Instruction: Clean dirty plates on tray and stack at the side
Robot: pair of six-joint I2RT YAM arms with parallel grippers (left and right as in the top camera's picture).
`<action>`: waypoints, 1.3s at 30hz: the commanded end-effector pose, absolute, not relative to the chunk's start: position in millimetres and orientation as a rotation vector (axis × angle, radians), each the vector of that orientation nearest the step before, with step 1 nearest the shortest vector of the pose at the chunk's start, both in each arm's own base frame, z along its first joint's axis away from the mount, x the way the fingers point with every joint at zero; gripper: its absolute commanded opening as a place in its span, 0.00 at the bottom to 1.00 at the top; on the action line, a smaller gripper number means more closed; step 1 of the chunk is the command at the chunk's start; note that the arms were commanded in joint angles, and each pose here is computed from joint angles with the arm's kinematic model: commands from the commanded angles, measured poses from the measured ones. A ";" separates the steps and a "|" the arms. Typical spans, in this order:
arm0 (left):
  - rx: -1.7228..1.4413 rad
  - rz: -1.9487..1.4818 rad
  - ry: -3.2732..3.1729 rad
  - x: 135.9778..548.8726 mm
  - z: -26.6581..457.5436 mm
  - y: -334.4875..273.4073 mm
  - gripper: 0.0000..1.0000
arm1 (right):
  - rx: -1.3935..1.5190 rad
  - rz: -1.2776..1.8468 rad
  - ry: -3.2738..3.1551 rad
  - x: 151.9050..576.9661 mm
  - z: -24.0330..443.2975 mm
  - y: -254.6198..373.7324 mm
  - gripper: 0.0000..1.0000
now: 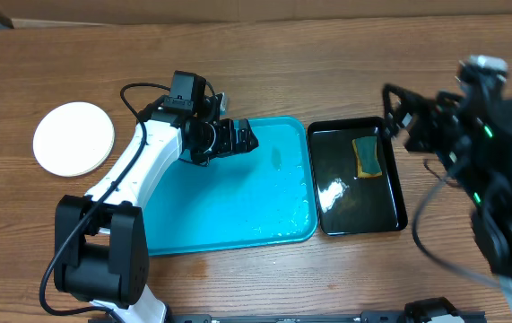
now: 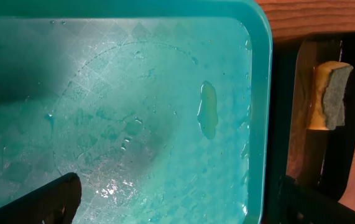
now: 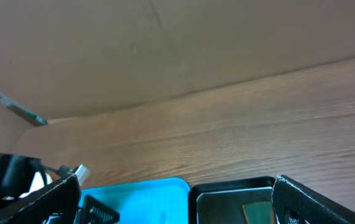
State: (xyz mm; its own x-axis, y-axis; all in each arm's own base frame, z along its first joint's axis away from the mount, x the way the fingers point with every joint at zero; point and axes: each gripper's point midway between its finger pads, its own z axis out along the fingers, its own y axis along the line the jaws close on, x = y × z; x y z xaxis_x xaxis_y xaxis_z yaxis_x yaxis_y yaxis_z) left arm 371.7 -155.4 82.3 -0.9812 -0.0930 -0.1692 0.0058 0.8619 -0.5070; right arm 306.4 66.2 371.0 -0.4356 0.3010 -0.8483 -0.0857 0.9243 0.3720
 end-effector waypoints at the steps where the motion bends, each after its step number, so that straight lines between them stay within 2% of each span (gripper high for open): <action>1: -0.039 -0.767 2.824 372.6 89.6 -154.9 1.00 | 0.164 0.403 1.903 280.1 393.6 54.5 1.00; 10: -0.039 -0.768 2.824 372.6 89.6 -154.9 1.00 | 0.114 0.324 1.741 199.9 420.6 31.6 1.00; 17: -0.039 -0.767 2.824 372.7 89.6 -154.9 1.00 | 0.033 0.271 1.529 168.3 431.1 25.2 1.00; 26: -0.039 -0.767 2.824 372.6 89.6 -154.9 1.00 | 0.033 0.293 1.270 186.2 398.4 27.6 1.00; 39: -0.039 -0.767 2.824 372.6 89.6 -154.9 1.00 | 0.039 0.288 1.197 216.3 300.0 28.5 1.00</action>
State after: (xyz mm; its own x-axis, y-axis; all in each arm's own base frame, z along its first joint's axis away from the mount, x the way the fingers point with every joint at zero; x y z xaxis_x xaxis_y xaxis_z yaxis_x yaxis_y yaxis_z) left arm 371.6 -155.4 82.2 -0.9813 -0.0929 -0.1688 0.0056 0.8620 -0.5070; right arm 213.0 29.1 312.1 0.3317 0.2479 -0.9102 -0.2041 0.9609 0.1874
